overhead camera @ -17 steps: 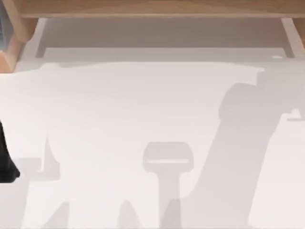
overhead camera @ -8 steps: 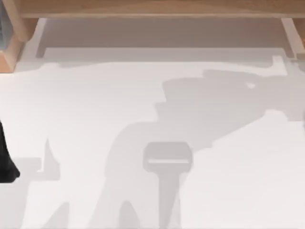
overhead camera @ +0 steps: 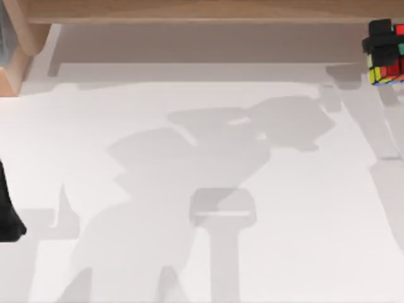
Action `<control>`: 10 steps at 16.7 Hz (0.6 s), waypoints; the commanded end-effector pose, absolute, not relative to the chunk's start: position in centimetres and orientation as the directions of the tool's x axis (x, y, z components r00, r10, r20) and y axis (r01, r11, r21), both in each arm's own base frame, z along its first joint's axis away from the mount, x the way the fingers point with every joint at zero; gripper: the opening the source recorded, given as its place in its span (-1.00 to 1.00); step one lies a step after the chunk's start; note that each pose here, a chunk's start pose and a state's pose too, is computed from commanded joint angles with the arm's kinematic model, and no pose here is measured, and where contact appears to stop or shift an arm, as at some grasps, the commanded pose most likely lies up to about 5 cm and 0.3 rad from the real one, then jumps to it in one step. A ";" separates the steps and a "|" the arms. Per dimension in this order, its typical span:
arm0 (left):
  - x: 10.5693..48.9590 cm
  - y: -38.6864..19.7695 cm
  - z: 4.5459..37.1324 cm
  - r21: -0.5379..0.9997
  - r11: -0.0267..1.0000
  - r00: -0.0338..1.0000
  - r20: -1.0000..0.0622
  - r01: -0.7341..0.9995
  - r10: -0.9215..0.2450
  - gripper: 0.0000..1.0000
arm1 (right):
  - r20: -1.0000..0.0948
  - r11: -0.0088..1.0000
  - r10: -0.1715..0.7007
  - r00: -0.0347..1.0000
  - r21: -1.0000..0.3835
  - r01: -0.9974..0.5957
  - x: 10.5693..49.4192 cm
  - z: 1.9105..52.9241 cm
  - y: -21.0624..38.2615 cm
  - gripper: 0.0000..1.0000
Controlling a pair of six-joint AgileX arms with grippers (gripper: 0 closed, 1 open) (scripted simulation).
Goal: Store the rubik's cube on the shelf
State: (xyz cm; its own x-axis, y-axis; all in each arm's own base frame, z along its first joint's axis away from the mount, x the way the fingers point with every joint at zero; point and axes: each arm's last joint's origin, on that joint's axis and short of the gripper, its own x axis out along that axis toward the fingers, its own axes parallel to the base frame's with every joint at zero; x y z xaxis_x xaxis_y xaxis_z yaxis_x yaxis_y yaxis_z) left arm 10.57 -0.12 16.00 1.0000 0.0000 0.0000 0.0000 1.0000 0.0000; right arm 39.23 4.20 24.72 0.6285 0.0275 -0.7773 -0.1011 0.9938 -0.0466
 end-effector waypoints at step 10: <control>10.6 -0.1 16.0 0.000 1.000 1.000 0.000 0.000 0.000 1.00 | -0.316 0.977 0.136 0.939 -0.113 -0.180 35.4 17.5 16.8 -1.00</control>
